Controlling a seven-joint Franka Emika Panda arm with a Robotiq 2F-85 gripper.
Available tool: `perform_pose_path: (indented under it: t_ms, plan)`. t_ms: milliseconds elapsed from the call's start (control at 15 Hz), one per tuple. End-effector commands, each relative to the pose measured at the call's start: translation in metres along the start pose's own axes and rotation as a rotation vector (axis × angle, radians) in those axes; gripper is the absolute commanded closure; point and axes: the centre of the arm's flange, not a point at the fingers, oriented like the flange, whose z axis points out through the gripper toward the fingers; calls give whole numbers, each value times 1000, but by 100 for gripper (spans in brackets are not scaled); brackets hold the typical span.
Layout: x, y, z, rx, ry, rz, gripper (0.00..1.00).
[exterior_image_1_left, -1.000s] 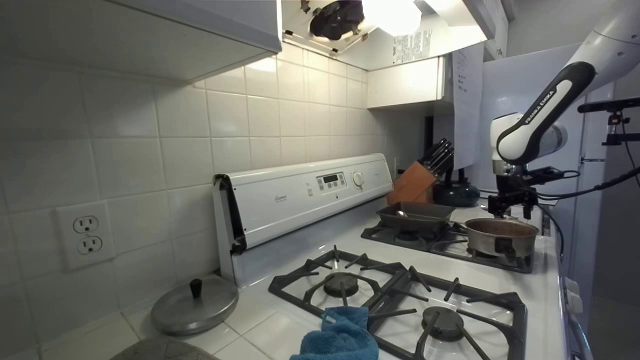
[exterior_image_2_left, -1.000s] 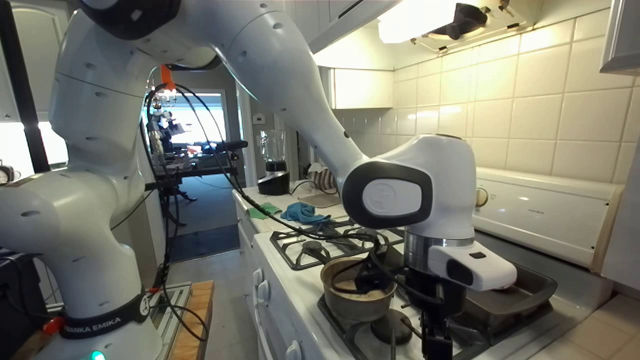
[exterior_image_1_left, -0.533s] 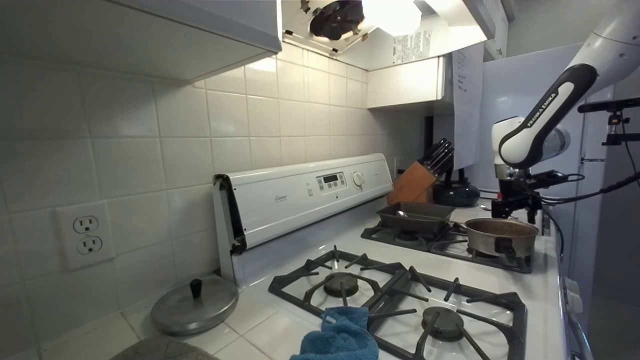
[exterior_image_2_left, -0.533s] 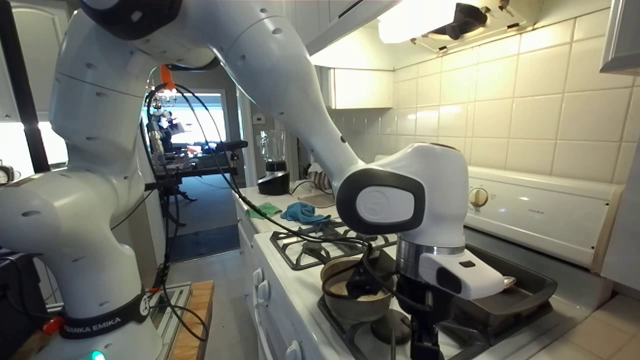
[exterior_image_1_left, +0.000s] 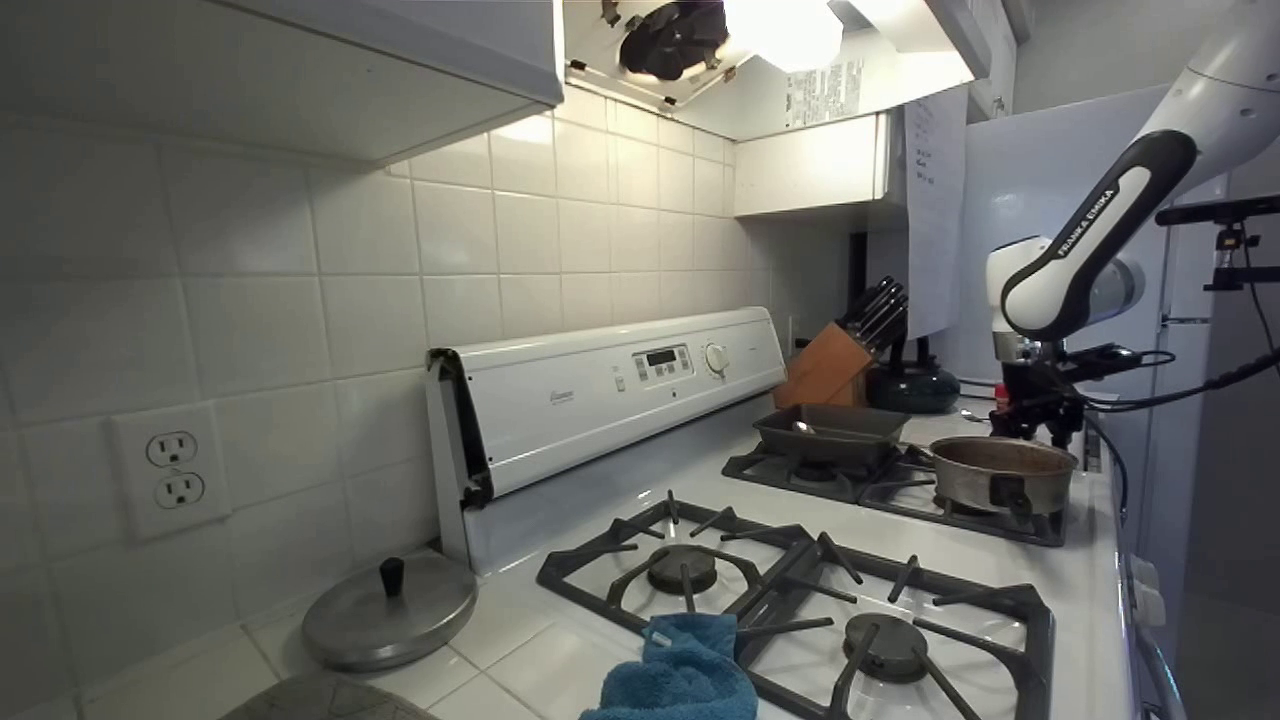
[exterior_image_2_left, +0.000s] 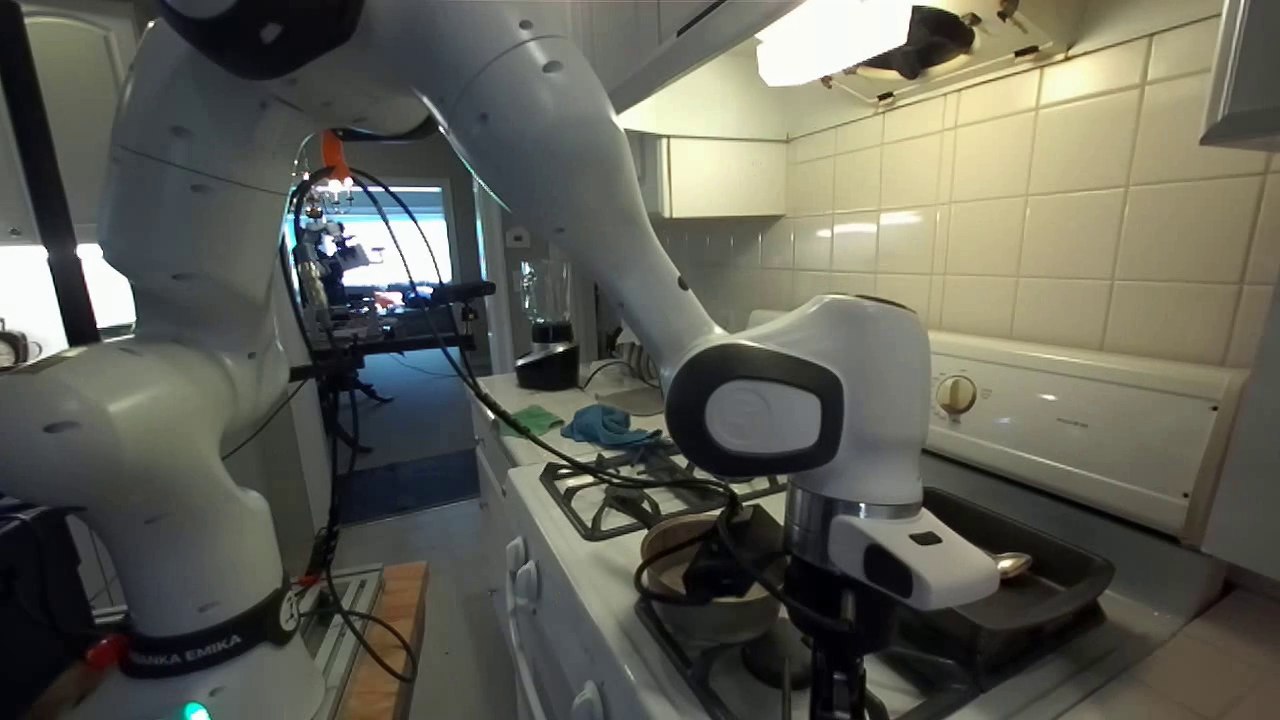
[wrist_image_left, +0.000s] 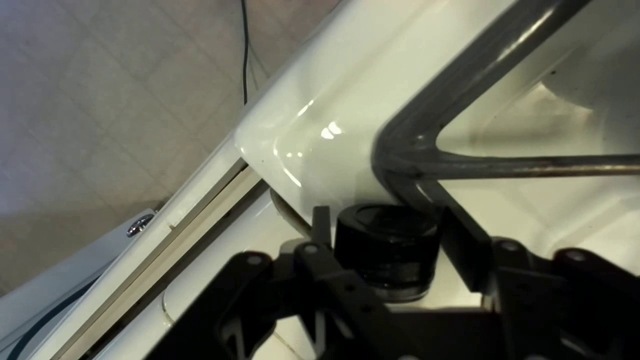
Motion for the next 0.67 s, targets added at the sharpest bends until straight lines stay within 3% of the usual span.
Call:
perform_pose_path:
  t_ms: [0, 67, 600]
  plan:
    - [-7, 4, -4, -14, 28, 6, 70]
    - [-7, 5, -6, -12, 32, 6, 75]
    - [-5, 24, -41, 81, 54, -59, 75]
